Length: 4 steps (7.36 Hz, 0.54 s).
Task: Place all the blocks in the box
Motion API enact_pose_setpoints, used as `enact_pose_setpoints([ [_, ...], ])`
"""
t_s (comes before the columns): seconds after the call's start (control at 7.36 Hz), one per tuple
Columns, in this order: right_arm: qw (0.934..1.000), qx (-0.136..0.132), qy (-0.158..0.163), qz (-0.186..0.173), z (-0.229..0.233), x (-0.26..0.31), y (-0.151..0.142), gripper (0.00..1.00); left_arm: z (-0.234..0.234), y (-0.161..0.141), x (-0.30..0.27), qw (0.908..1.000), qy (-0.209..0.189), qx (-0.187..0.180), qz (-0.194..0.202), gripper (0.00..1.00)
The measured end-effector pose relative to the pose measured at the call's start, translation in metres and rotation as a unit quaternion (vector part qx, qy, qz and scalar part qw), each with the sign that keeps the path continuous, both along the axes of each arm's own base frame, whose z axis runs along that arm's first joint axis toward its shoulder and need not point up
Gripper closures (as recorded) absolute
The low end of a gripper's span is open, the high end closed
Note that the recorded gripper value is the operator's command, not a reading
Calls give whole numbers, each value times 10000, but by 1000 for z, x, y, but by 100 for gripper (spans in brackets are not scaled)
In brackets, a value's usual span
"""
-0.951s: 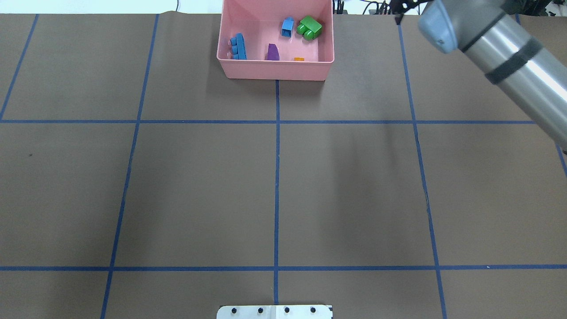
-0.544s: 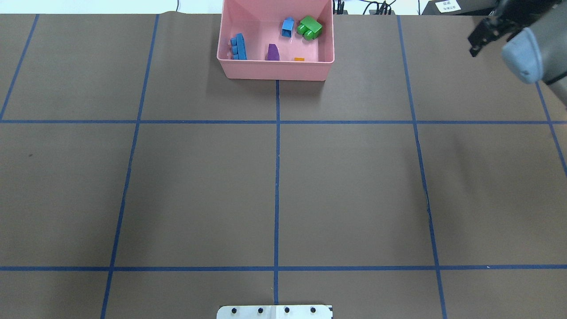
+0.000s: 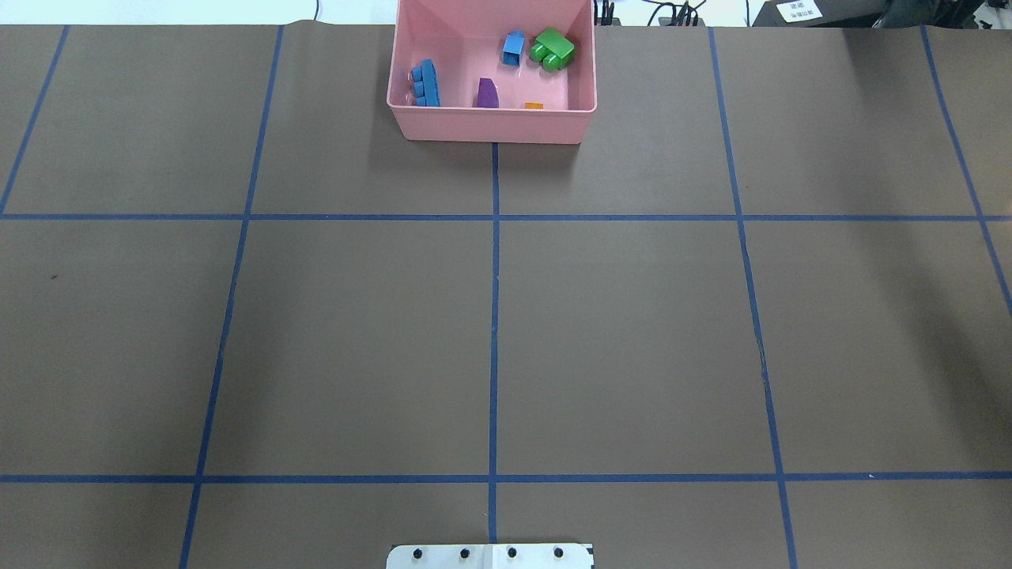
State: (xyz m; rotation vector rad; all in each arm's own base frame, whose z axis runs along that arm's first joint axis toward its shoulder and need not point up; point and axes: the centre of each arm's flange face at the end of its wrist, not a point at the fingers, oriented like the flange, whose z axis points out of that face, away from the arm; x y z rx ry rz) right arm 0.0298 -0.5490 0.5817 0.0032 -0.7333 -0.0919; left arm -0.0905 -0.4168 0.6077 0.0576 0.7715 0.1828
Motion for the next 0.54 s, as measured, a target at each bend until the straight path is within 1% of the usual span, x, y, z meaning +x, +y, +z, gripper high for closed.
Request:
enact_pose_setpoints([
  [0.14,9996,-168,-50,205,35,23,31,0,3,2,-7,10000,0,26,-84,0],
  [0.27,9990,-257,-186,326,61,34,61,0,6,2,-10,9999,-7,13,-134,0],
  [0.41,9983,-268,-339,398,80,38,85,0,9,2,-11,9999,-15,-15,-155,0],
  [0.54,9980,-206,-412,435,91,40,102,0,10,1,-12,9999,-19,-25,-161,0],
])
